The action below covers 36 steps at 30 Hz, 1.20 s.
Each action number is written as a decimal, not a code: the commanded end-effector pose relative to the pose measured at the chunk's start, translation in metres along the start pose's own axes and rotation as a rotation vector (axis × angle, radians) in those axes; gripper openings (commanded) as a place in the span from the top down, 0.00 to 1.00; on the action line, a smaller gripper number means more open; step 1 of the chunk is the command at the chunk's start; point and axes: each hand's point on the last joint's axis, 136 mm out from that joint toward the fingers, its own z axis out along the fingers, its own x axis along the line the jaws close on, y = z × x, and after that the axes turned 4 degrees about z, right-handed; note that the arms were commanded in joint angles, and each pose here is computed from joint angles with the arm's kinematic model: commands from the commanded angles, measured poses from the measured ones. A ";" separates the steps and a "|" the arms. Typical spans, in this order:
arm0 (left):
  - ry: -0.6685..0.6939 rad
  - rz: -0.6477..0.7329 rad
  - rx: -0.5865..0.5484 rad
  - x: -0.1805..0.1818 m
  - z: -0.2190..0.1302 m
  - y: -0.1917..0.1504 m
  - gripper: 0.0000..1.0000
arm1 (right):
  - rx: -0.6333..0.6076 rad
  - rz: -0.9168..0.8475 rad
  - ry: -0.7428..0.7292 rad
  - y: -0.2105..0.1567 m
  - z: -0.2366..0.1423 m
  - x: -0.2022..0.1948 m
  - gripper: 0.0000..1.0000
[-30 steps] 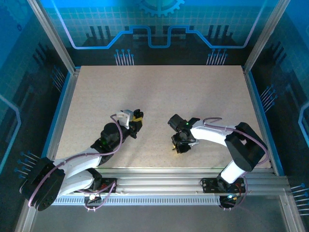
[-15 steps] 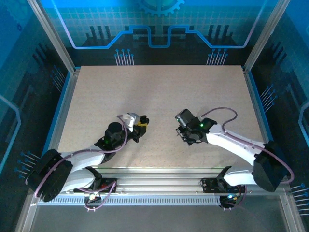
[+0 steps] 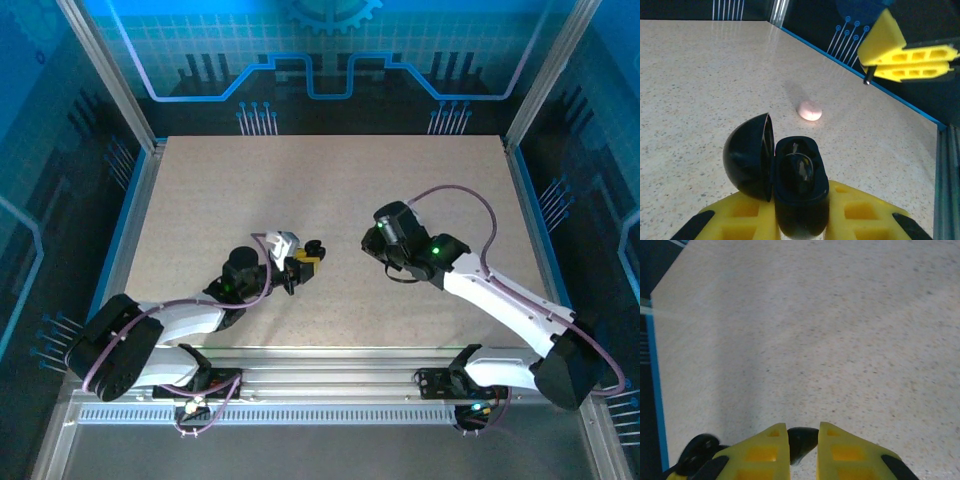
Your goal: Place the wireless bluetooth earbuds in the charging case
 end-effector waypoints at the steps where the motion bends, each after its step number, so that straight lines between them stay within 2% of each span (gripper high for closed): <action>1: -0.071 0.064 -0.052 -0.015 0.005 0.018 0.79 | 0.003 -0.096 0.108 0.006 -0.009 0.030 0.85; 8: -0.112 0.106 -0.075 -0.024 0.005 0.022 0.79 | 0.061 -0.175 0.192 -0.002 -0.008 0.061 0.85; 18: -0.113 0.132 -0.104 -0.027 0.003 0.030 0.79 | 0.151 -0.301 0.212 -0.029 0.000 0.088 0.85; 36: -0.108 0.138 -0.144 -0.028 0.001 0.045 0.79 | 0.166 -0.521 0.135 -0.049 -0.003 0.083 0.85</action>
